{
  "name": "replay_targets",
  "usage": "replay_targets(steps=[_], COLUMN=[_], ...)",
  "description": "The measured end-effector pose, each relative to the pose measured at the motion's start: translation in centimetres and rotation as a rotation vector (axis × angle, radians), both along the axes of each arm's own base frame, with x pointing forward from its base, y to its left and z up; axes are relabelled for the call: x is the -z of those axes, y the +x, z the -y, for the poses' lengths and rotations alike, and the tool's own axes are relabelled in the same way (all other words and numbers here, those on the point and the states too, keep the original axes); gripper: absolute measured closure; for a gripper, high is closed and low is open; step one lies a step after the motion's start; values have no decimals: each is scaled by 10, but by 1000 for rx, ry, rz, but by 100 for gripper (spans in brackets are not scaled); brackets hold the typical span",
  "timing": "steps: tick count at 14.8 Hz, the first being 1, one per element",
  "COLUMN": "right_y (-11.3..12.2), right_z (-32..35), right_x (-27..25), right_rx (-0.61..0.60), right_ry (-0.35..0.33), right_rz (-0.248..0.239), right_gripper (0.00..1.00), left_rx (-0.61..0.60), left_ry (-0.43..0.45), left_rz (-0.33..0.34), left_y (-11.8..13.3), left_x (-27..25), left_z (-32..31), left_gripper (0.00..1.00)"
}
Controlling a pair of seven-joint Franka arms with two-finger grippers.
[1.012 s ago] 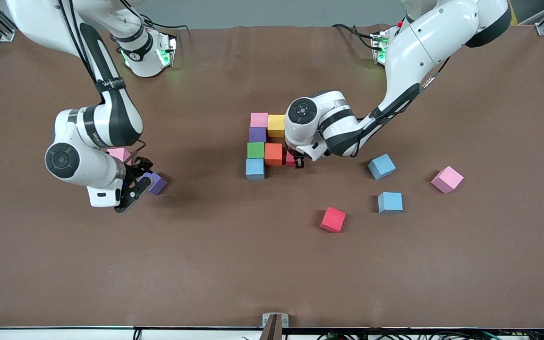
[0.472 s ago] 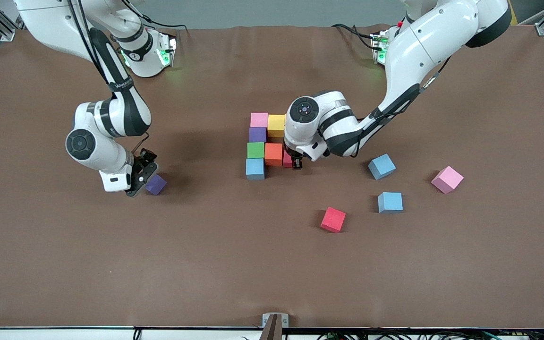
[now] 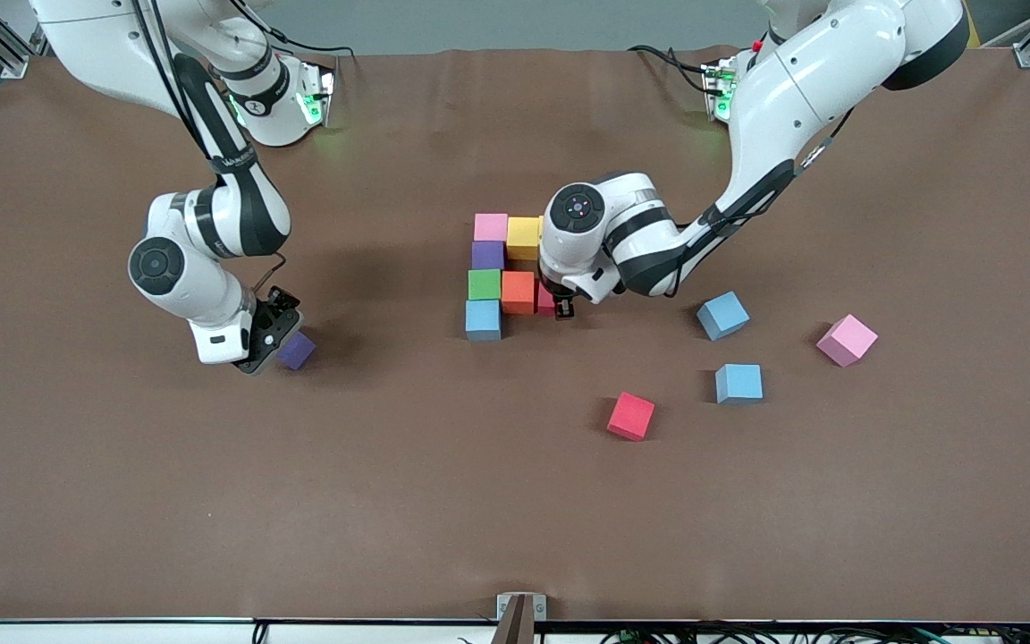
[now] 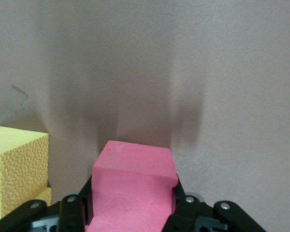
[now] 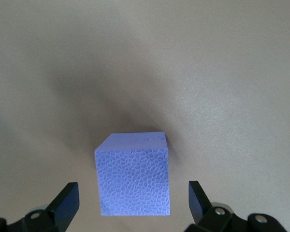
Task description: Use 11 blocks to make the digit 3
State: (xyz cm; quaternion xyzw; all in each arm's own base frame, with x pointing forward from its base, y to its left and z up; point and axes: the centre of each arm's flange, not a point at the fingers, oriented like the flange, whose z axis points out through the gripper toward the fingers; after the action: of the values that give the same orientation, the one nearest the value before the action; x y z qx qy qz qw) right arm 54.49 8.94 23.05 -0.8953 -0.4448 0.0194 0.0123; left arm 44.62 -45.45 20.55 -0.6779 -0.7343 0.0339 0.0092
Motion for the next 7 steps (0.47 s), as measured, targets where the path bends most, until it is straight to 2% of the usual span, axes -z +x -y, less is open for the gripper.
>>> replay_targets(steps=[7], right_y=[-8], right_z=[-4], right_x=[31], right_rx=[-10], right_ry=[-12], right_rz=[-36], right_gripper=[0], left_rx=[6], left_ry=[-1], left_rz=[0], left_y=[-3], left_x=[0], left_z=[3], left_gripper=[40])
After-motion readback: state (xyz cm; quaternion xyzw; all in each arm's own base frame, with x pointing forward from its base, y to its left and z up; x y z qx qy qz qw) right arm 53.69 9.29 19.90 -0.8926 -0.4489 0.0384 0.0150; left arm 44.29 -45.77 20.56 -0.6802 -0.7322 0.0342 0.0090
